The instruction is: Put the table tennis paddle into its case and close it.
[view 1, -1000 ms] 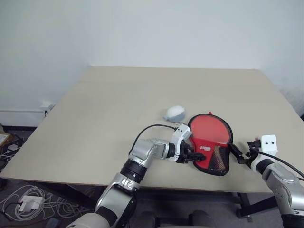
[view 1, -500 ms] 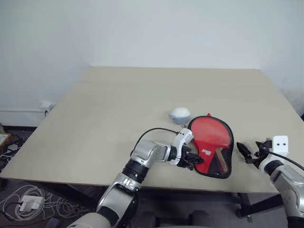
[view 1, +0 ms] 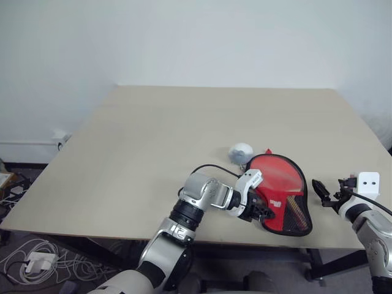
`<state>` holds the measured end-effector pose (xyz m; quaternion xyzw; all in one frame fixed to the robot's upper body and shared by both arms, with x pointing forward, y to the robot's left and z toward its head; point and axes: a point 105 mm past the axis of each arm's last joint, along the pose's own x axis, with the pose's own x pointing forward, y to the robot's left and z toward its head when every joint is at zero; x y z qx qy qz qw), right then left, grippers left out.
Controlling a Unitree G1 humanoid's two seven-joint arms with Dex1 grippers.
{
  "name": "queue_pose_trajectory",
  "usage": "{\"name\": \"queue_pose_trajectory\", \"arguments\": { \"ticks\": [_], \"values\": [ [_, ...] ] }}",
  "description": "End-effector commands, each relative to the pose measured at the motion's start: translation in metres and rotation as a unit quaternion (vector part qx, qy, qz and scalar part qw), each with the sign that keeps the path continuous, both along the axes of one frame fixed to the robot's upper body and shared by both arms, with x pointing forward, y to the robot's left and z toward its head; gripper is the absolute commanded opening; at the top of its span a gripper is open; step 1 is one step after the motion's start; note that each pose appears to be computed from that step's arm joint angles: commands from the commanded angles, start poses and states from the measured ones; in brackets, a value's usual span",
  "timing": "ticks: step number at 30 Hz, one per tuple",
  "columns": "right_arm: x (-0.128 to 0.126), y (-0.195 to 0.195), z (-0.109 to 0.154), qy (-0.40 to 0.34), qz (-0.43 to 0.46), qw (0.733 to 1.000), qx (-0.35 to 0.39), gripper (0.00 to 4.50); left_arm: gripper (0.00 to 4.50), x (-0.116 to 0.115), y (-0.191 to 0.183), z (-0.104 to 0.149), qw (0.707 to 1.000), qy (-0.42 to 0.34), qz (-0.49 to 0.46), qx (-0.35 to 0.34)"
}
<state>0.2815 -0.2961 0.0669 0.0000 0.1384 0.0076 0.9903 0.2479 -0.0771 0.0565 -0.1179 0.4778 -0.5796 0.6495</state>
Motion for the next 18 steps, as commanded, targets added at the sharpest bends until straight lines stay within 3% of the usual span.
{"name": "queue_pose_trajectory", "arguments": {
  "ticks": [1,13,18],
  "values": [
    [0.002,-0.006,0.02,-0.036,-0.008,0.999,-0.02,4.45,0.02,-0.03,-0.016,0.019,0.996,0.005,-0.085,-0.031],
    [-0.003,-0.005,0.02,-0.034,-0.009,0.999,-0.023,4.45,0.02,-0.055,-0.02,0.019,0.991,0.038,-0.128,-0.031],
    [-0.002,-0.007,0.025,-0.038,-0.006,0.999,-0.019,4.45,1.41,-0.046,-0.012,0.017,0.993,0.039,-0.108,-0.029]
  ]
}}
